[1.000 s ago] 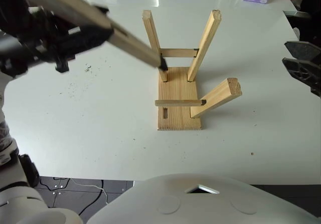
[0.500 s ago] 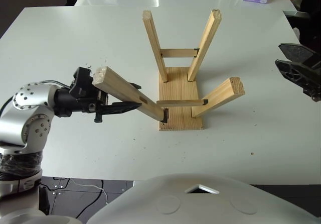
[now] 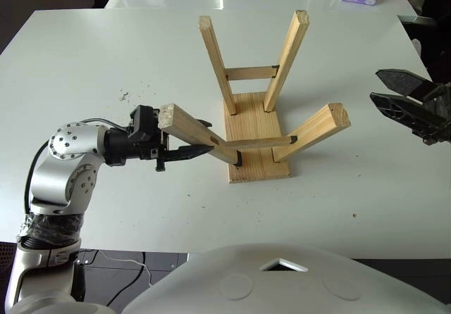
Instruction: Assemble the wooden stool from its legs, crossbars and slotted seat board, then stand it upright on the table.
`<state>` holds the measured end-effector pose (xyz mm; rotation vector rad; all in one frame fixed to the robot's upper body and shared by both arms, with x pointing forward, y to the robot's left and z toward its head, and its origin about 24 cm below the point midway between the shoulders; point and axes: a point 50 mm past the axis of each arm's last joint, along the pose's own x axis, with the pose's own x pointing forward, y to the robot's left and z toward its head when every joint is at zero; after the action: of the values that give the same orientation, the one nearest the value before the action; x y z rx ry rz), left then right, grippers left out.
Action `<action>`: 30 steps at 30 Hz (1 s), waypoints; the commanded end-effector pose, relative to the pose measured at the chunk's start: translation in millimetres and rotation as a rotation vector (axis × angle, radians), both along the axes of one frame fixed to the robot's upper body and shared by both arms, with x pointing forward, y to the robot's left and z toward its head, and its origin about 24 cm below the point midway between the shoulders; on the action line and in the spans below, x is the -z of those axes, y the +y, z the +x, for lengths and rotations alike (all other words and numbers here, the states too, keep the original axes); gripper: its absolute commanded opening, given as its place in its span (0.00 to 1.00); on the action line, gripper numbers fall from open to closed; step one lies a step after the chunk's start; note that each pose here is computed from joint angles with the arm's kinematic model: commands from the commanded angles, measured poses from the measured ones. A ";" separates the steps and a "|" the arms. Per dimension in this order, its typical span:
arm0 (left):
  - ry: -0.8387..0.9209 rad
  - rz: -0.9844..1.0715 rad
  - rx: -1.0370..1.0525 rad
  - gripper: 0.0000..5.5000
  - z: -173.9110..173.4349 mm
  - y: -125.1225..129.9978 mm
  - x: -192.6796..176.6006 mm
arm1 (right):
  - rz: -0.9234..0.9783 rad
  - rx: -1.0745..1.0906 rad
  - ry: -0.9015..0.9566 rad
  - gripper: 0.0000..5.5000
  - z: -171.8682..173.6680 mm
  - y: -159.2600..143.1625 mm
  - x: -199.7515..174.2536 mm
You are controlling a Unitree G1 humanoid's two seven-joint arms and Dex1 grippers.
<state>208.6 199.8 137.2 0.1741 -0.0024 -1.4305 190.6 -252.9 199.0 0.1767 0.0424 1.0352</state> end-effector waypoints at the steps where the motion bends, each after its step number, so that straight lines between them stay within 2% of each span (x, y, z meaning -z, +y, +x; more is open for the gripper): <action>1: 0.017 0.105 -0.050 0.37 4.4 4.8 11.8 | -0.019 -0.007 -0.022 0.57 -0.5 2.4 -0.4; 8: -0.074 0.093 -0.098 0.37 12.9 -3.5 -3.7 | -0.030 -0.019 -0.024 0.57 -2.5 6.1 2.2; 17: -0.062 0.072 -0.099 0.37 14.3 -10.9 -22.7 | -0.040 -0.012 -0.021 0.57 -5.3 8.0 4.5; 30: 0.062 0.248 -0.116 0.37 35.6 -26.0 1.6 | -0.046 -0.051 -0.012 0.57 -4.7 19.1 13.5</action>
<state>242.0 170.4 153.1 0.3158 0.0942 -1.3453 186.0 -238.3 187.2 0.1430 0.0645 1.0684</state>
